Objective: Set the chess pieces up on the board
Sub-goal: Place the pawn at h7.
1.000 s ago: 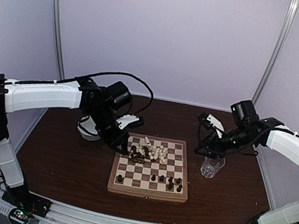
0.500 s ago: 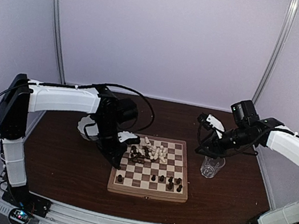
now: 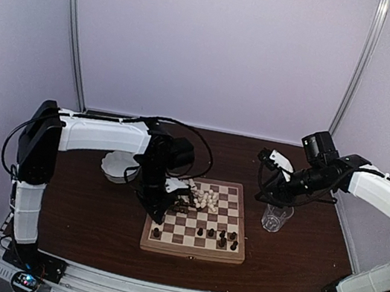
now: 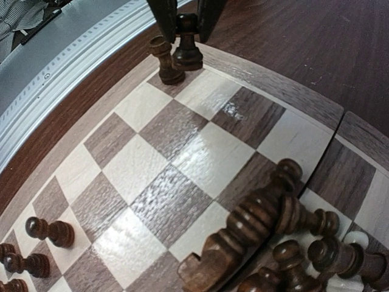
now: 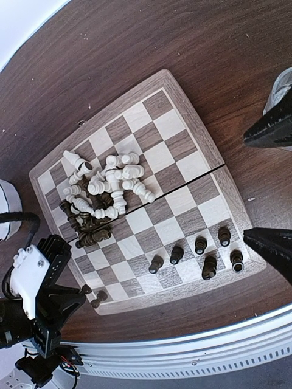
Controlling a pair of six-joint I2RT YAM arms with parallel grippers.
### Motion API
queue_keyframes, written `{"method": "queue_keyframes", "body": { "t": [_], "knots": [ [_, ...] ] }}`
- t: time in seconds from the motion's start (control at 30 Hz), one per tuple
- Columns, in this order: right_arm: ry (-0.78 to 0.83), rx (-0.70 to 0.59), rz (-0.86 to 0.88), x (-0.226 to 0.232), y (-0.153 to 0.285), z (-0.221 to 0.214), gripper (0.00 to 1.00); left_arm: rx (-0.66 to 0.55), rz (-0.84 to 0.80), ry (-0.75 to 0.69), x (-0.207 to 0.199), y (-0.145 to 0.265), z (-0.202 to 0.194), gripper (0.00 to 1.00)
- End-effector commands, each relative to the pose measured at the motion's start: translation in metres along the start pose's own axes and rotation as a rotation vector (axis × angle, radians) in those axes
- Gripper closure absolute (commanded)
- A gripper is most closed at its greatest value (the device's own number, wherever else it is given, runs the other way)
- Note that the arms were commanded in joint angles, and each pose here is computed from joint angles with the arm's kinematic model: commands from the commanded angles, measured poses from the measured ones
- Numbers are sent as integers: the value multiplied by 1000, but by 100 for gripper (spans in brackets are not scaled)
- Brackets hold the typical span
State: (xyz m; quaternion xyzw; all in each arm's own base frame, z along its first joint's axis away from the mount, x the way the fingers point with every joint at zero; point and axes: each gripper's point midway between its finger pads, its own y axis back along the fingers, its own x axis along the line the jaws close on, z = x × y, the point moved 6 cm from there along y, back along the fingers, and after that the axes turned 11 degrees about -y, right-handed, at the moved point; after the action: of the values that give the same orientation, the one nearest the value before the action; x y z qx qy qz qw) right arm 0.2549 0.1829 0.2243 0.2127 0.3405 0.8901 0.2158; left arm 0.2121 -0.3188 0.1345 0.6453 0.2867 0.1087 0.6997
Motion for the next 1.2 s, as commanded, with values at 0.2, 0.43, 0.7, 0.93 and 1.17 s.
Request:
{"method": "queue_keyframes", "body": {
  "t": [0.2, 0.43, 0.7, 0.93, 1.17],
  "knots": [
    [32, -19, -16, 2, 4, 0, 52, 66, 61, -26, 1, -10, 3, 96],
    [33, -19, -15, 2, 3, 1, 53, 88, 67, -26, 2, -16, 2, 95],
    [33, -17, -14, 2, 3, 0, 52, 102, 82, -24, 5, -20, 3, 95],
    [33, -15, -14, 2, 3, -1, 53, 113, 83, -21, 5, -24, 3, 91],
    [34, -15, -12, 2, 3, -1, 52, 106, 77, -25, 3, -23, 5, 77]
  ]
}}
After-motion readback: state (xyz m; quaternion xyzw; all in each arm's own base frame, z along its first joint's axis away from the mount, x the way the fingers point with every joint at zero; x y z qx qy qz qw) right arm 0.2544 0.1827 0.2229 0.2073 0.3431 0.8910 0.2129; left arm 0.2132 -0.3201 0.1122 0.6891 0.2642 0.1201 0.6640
